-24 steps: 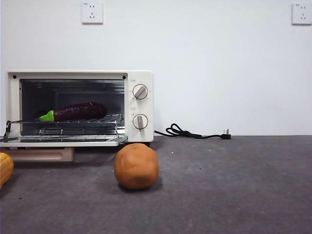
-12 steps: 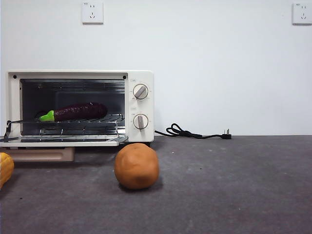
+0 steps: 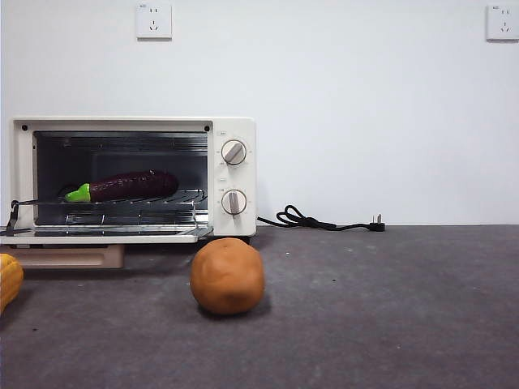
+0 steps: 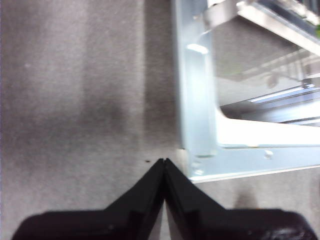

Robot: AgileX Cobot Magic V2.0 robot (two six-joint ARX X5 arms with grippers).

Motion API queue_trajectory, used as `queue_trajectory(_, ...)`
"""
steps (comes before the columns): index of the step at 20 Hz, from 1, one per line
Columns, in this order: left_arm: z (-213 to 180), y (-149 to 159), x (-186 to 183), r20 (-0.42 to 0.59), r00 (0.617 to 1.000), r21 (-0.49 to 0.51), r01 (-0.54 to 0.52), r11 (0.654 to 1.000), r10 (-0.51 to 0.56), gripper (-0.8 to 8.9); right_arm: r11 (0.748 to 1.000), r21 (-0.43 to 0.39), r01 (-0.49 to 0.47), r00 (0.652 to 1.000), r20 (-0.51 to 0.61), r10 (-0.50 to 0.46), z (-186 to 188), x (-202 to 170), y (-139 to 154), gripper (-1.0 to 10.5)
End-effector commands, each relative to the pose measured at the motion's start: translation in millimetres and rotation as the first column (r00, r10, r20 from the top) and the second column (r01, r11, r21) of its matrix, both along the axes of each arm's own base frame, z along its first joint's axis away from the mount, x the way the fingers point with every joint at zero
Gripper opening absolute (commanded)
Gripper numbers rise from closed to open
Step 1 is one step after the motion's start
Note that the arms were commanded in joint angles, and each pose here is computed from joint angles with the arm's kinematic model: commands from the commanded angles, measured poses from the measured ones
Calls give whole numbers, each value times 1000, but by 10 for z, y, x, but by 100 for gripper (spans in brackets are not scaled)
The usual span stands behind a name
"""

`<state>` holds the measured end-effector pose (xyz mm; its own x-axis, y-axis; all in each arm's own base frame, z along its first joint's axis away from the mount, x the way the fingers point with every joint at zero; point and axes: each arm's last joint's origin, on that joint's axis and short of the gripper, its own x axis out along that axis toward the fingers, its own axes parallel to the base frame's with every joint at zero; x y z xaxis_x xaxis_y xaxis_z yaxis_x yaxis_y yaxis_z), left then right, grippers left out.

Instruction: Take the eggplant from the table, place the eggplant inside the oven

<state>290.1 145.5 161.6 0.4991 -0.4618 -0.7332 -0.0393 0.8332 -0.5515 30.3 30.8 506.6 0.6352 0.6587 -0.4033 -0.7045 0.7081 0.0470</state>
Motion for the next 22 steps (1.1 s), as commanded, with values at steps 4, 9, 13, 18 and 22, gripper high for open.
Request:
queue_trajectory(4, -166, 15, 44, 9, 1000, -60, 10, 998, -10, -6, 999, -4, 33, 999, -35, -33, -31, 2, -6, -12)
queue_trajectory(9, -136, -21, 110, 78, 997, -118, 28, 993, -19, -6, 998, -14, 66, 998, -24, -66, -31, 9, -14, -12)
queue_trajectory(13, -111, -61, 153, 126, 991, -178, 55, 983, -33, -6, 998, -13, 66, 997, -25, -67, -31, 9, -14, -12)
queue_trajectory(18, -67, -72, 186, 194, 980, -291, 90, 953, -33, -6, 998, -13, 66, 997, -25, -67, -31, 9, -14, -12)
queue_trajectory(22, -36, -69, 212, 235, 972, -342, 113, 933, -31, -6, 998, -14, 66, 998, -24, -66, -31, 9, -14, -12)
